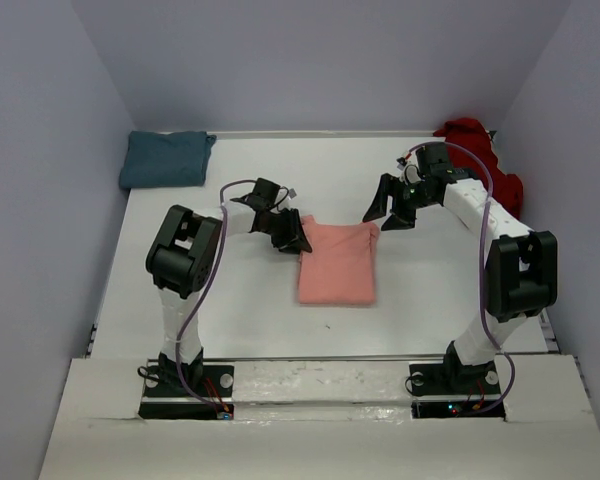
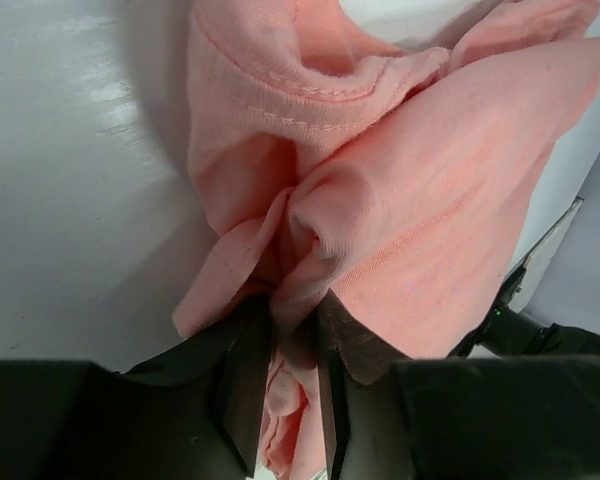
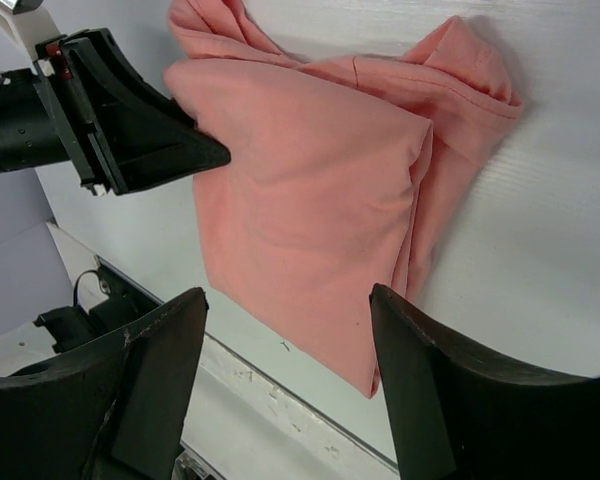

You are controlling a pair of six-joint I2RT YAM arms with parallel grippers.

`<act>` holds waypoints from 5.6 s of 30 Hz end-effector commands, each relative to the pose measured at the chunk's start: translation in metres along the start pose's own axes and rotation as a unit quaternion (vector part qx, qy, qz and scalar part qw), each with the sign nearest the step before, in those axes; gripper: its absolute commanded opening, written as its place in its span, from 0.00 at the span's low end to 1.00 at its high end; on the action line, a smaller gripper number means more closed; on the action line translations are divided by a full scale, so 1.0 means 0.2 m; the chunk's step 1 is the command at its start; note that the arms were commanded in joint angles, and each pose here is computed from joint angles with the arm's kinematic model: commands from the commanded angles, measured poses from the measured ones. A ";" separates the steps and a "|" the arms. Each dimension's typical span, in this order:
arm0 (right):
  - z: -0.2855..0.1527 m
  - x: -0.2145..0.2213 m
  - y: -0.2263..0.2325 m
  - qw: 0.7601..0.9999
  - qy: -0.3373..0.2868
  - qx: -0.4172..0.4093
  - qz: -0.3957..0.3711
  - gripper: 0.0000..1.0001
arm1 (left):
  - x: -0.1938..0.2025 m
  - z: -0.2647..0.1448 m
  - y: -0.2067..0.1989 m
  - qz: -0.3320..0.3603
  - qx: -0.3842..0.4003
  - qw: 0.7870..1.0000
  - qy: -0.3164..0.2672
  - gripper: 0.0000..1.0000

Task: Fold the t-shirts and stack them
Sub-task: Neatly place the folded tshirt to the corner

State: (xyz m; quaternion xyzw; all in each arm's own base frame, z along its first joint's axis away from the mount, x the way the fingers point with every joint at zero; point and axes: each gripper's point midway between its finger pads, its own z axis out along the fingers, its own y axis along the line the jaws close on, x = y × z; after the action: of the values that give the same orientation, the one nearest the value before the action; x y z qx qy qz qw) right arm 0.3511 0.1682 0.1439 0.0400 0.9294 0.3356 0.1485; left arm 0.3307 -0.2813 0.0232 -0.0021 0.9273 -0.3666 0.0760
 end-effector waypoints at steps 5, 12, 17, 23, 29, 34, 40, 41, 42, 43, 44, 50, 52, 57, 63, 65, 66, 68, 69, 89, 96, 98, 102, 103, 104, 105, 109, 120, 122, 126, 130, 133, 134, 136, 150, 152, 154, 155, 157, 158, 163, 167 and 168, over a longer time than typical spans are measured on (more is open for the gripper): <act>-0.08 -0.03 0.06 0.999 -0.028 -0.010 -0.021 0.72 | 0.06 0.08 0.20 -0.012 -0.077 0.997 0.022 0.00; -0.11 -0.05 0.08 0.999 -0.037 -0.011 -0.023 0.72 | -0.05 0.09 0.26 -0.008 -0.113 0.993 0.014 0.00; -0.11 -0.03 0.09 0.999 -0.035 -0.014 -0.023 0.72 | -0.28 0.04 0.29 -0.007 -0.137 0.990 -0.017 0.00; -0.12 -0.01 0.09 0.999 -0.033 -0.018 -0.022 0.72 | -0.58 -0.10 0.44 0.010 -0.205 0.977 -0.056 0.00; -0.14 0.00 0.10 0.999 -0.033 -0.021 -0.023 0.72 | -0.87 -0.30 0.55 0.007 -0.247 0.962 -0.113 0.00; -0.15 0.02 0.11 0.999 -0.033 -0.024 -0.020 0.72 | -1.05 -0.45 0.66 0.013 -0.282 0.948 -0.150 0.00; -0.17 0.05 0.12 0.999 -0.031 -0.029 -0.020 0.72 | -1.22 -0.55 0.76 0.028 -0.328 0.927 -0.178 0.00; -0.18 0.05 0.13 0.999 -0.031 -0.030 -0.020 0.72 | -1.23 -0.57 0.79 0.029 -0.345 0.920 -0.184 0.00; -0.18 0.06 0.13 0.999 -0.030 -0.032 -0.018 0.72 | -1.25 -0.58 0.82 0.028 -0.348 0.918 -0.186 0.00; -0.19 0.06 0.14 0.999 -0.032 -0.034 -0.018 0.72 | -1.27 -0.59 0.83 0.031 -0.348 0.917 -0.190 0.00; -0.19 0.07 0.15 0.999 -0.032 -0.036 -0.018 0.72 | -1.29 -0.61 0.86 0.028 -0.348 0.915 -0.200 0.00; -0.22 0.11 0.15 0.999 -0.028 -0.035 -0.011 0.72 | -1.45 -0.71 0.93 0.049 -0.368 0.892 -0.258 0.00; -0.23 0.13 0.15 0.999 -0.025 -0.035 -0.009 0.72 | -1.51 -0.75 0.93 0.056 -0.375 0.883 -0.275 0.00; -0.24 0.16 0.15 0.999 -0.021 -0.033 0.000 0.72 | -1.63 -0.81 0.99 0.054 -0.373 0.873 -0.310 0.00; -0.26 0.20 0.14 0.999 -0.019 -0.030 0.010 0.72 | -1.71 -0.83 1.03 0.054 -0.355 0.870 -0.336 0.09; -0.25 0.21 0.14 0.999 -0.016 -0.030 0.015 0.72 | -1.74 -0.85 1.02 0.050 -0.352 0.867 -0.348 0.27; -0.25 0.21 0.14 0.999 -0.016 -0.032 0.014 0.72 | -1.75 -0.87 1.01 0.050 -0.344 0.869 -0.353 0.39; -0.25 0.21 0.14 0.999 -0.014 -0.031 0.017 0.72 | -1.77 -0.87 0.97 0.055 -0.331 0.870 -0.362 0.61; -0.25 0.21 0.14 0.999 -0.013 -0.031 0.016 0.72 | -1.78 -0.87 0.96 0.057 -0.326 0.870 -0.366 0.64; -0.18 0.18 0.13 0.999 0.009 -0.043 0.017 0.72 | -1.73 -1.31 0.34 0.092 -0.231 0.857 -0.452 0.68; -0.15 0.16 0.12 0.999 0.017 -0.047 0.014 0.72 | -1.61 -1.45 0.18 0.063 -0.218 0.857 -0.464 0.60; -0.14 0.15 0.13 0.999 0.015 -0.049 0.012 0.72 | -1.53 -1.39 0.22 0.039 -0.218 0.873 -0.434 0.40; -0.13 0.12 0.14 0.998 0.013 -0.054 0.011 0.72 | -1.37 -1.23 0.28 0.009 -0.256 0.888 -0.382 0.05; -0.13 0.11 0.14 0.998 0.013 -0.056 0.010 0.72 | -1.34 -1.20 0.29 0.007 -0.270 0.887 -0.375 0.00; -0.12 0.11 0.14 0.998 0.013 -0.056 0.011 0.71 | -1.27 -1.11 0.30 0.008 -0.278 0.894 -0.351 0.00; -0.12 0.10 0.14 0.998 0.014 -0.056 0.011 0.72 | -1.24 -1.08 0.31 0.007 -0.288 0.894 -0.343 0.00; -0.12 0.09 0.14 0.998 0.013 -0.059 0.009 0.72 | -1.08 -0.92 0.35 -0.003 -0.302 0.906 -0.297 0.00; -0.11 0.09 0.14 0.998 0.015 -0.061 0.008 0.72 | -0.95 -0.72 0.41 -0.009 -0.323 0.911 -0.255 0.00; -0.10 0.09 0.14 0.998 0.016 -0.060 0.010 0.71 | -0.94 -0.71 0.43 -0.012 -0.326 0.911 -0.253 0.00; -0.11 0.09 0.14 0.998 0.015 -0.059 0.009 0.72 | -0.94 -0.66 0.47 -0.015 -0.331 0.912 -0.243 0.00; -0.11 0.09 0.14 0.998 0.014 -0.058 0.010 0.71 | -0.95 -0.60 0.53 -0.018 -0.339 0.913 -0.229 0.00; -0.11 0.09 0.14 0.998 0.013 -0.057 0.010 0.72 | -0.95 -0.56 0.54 -0.018 -0.335 0.916 -0.219 0.00; -0.11 0.09 0.14 0.998 0.013 -0.057 0.010 0.72 | -0.95 -0.56 0.54 -0.019 -0.335 0.917 -0.217 0.00; -0.11 0.09 0.14 0.998 0.014 -0.056 0.010 0.72 | -0.93 -0.53 0.56 -0.024 -0.337 0.918 -0.207 0.00; -0.10 0.09 0.13 0.998 0.015 -0.056 0.010 0.72 | -0.97 -0.46 0.65 -0.021 -0.353 0.913 -0.202 0.00; -0.10 0.09 0.13 0.998 0.014 -0.056 0.011 0.72 | -0.97 -0.45 0.65 -0.021 -0.354 0.913 -0.202 0.00; -0.10 0.09 0.13 0.998 0.014 -0.056 0.011 0.72 | -0.98 -0.44 0.66 -0.020 -0.355 0.913 -0.202 0.00; -0.11 0.09 0.13 0.998 0.014 -0.056 0.011 0.72 | -0.98 -0.44 0.66 -0.018 -0.356 0.912 -0.202 0.00; -0.10 0.09 0.13 0.998 0.015 -0.056 0.013 0.72 | -0.99 -0.44 0.67 -0.016 -0.358 0.911 -0.203 0.00; -0.10 0.09 0.13 0.998 0.015 -0.056 0.013 0.71 | -0.99 -0.43 0.68 -0.014 -0.360 0.911 -0.202 0.00; -0.11 0.10 0.13 0.998 0.014 -0.056 0.012 0.72 | -1.04 -0.44 0.70 -0.012 -0.366 0.907 -0.206 0.00; -0.11 0.10 0.14 0.998 0.013 -0.055 0.012 0.72 | -1.07 -0.45 0.72 -0.011 -0.368 0.905 -0.212 0.00; -0.11 0.10 0.14 0.998 0.013 -0.054 0.012 0.72 | -1.07 -0.45 0.72 -0.011 -0.369 0.905 -0.212 0.00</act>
State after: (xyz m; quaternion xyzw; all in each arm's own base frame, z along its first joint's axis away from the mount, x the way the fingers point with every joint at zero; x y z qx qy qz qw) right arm 0.3137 0.1771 0.1566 0.0554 0.9185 0.3779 0.1027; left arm 0.5306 -0.1157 0.0284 -0.1154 0.9586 -0.0121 0.2600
